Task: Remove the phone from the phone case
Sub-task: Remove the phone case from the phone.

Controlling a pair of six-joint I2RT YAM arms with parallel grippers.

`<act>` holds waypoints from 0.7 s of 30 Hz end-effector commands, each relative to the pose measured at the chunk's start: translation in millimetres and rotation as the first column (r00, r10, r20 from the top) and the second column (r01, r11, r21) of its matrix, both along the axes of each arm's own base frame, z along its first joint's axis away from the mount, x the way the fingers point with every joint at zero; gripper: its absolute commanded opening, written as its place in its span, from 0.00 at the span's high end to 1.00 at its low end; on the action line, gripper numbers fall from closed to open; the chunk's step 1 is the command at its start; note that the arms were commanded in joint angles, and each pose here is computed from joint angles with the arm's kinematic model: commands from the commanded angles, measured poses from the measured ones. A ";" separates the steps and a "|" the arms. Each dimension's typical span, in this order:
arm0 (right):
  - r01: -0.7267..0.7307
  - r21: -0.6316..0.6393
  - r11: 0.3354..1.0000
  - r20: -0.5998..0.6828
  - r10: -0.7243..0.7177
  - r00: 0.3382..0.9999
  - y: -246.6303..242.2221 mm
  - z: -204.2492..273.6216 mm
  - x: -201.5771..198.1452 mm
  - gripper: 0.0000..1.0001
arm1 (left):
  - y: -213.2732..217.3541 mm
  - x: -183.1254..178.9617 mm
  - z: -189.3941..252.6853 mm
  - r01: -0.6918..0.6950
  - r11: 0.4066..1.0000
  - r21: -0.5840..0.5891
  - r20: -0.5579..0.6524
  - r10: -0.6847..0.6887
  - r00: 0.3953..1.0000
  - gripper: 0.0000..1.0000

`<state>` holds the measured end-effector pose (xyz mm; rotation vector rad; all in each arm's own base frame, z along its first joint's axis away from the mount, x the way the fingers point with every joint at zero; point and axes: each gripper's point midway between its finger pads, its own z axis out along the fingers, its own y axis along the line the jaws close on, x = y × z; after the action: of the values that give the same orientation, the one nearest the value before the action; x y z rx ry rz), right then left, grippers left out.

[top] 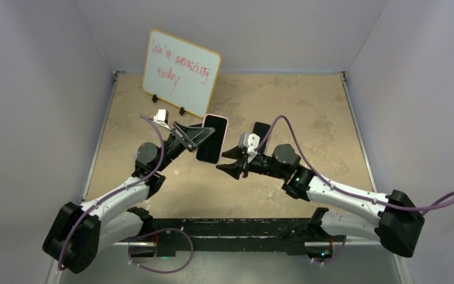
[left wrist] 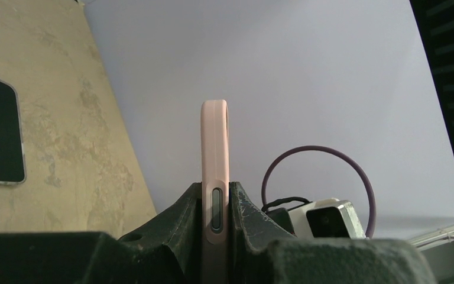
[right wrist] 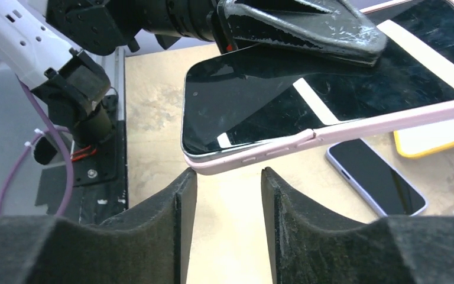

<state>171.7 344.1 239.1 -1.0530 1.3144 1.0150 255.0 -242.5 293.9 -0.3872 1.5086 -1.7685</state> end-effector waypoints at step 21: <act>0.305 0.286 0.909 -0.399 -0.176 0.900 -20.6 36.9 22.6 0.39 | 1.4 -11.5 8.8 0.015 1.000 -0.026 0.067 -0.013 0.998 1.00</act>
<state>180.0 334.1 257.8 -0.6231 1.4547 1.2203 252.4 -242.5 274.2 -0.4141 1.5562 -1.7536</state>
